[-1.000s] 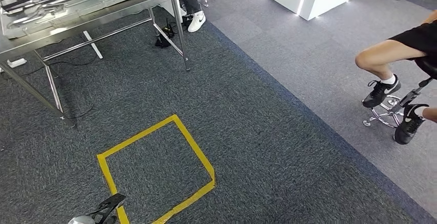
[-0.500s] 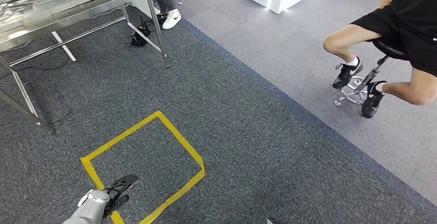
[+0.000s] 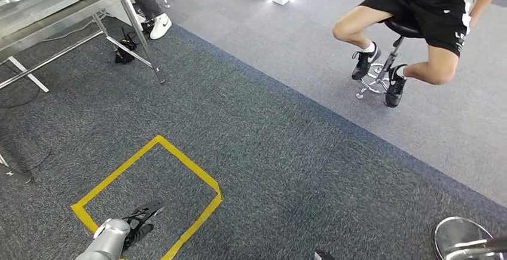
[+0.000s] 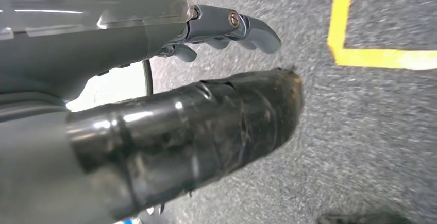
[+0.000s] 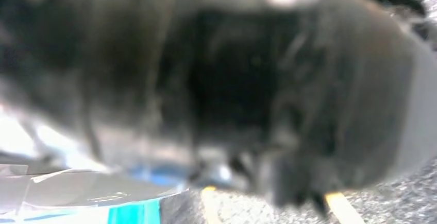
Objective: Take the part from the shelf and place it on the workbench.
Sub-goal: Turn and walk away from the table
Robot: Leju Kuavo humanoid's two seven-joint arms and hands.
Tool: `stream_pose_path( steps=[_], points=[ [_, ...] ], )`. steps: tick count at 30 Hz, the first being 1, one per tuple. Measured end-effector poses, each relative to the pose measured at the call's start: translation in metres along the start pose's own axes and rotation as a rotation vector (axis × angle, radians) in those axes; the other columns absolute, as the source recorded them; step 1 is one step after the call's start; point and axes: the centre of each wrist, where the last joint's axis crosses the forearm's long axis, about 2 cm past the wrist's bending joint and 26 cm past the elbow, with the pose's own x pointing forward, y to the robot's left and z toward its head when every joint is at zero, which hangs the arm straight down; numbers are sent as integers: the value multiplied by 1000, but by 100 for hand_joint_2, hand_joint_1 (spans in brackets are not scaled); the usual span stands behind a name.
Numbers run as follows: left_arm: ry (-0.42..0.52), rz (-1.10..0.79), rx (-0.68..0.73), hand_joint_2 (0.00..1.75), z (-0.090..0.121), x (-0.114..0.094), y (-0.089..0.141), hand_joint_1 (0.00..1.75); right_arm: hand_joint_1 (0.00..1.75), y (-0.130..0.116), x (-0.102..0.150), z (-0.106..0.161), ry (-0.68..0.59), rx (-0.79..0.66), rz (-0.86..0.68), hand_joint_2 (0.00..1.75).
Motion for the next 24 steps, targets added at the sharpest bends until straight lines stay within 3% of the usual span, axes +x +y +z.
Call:
stream_pose_path(
  steps=[10,14,24],
  points=[
    [11,-7,0,0,-1,-3,-2,0,0,1,-2,-1,3,2,-3,0],
    [3,-11,1,175,-1,-1,-3,0,0,0,-4,-2,8,1,-3,0],
    [-28,-27,16,175,1,6,-2,0,0,0,-2,-1,14,-1,-4,0]
  ],
)
